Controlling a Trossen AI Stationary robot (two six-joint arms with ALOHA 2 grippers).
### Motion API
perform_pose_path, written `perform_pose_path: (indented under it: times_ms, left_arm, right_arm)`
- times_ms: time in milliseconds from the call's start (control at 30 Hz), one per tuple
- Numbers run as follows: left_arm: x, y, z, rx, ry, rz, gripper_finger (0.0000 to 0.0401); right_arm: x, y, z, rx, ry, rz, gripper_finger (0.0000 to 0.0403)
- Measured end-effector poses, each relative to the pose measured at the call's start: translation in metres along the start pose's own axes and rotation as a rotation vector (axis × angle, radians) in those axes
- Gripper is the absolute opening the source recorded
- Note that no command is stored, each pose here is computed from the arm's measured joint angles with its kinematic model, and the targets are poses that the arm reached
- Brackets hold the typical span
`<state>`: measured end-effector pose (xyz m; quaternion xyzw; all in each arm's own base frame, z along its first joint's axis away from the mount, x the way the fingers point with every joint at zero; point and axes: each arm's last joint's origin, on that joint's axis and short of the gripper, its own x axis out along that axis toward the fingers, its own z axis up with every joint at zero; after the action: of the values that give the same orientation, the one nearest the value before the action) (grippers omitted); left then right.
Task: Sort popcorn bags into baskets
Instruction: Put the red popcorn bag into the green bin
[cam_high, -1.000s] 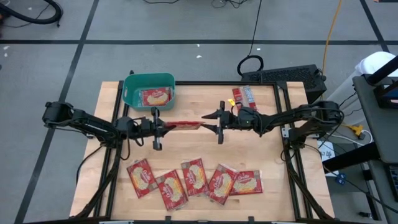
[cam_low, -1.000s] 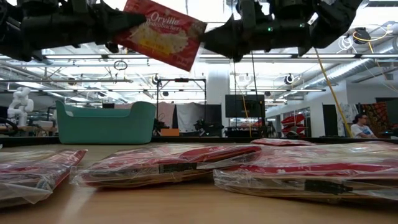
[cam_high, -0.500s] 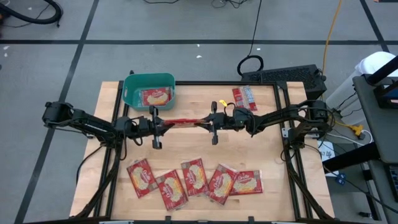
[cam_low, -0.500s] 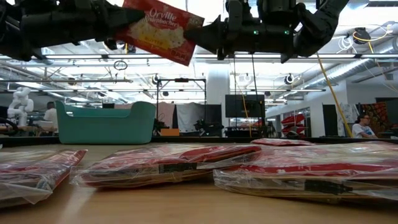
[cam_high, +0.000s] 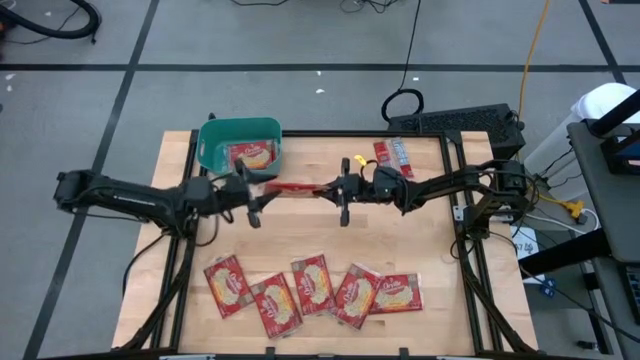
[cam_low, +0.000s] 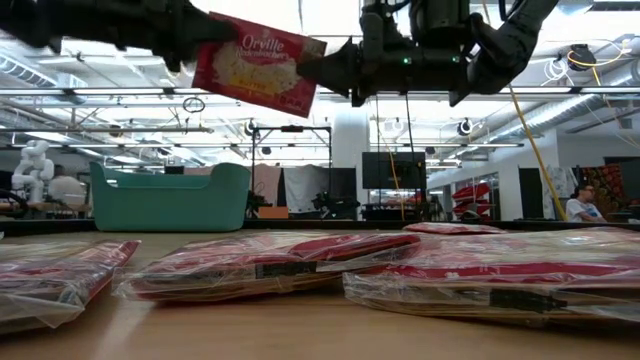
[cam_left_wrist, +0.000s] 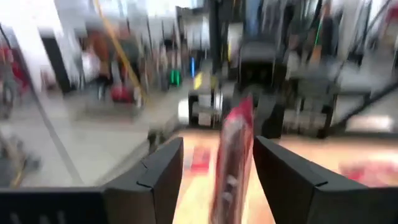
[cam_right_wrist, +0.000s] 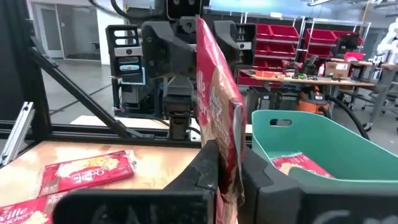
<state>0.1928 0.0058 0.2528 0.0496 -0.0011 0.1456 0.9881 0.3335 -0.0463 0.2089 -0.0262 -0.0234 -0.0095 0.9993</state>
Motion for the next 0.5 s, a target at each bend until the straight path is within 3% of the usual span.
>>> perform_pose_path:
  times_ms: [167,400,500]
  left_arm:
    - [0.007,0.007,0.02,0.037,0.187,-0.034,0.015]
    - [0.005,0.01,0.023,0.046,0.198,-0.093,0.0024]
    - [0.006,0.012,0.02,0.044,0.21,-0.082,0.002]
  right_arm:
    - [0.0,-0.004,-0.001,0.004,0.013,-0.011,0.001]
    - [-0.001,-0.005,-0.001,0.001,0.014,-0.012,0.001]
    - [-0.001,-0.005,-0.002,-0.002,0.019,-0.015,0.0017]
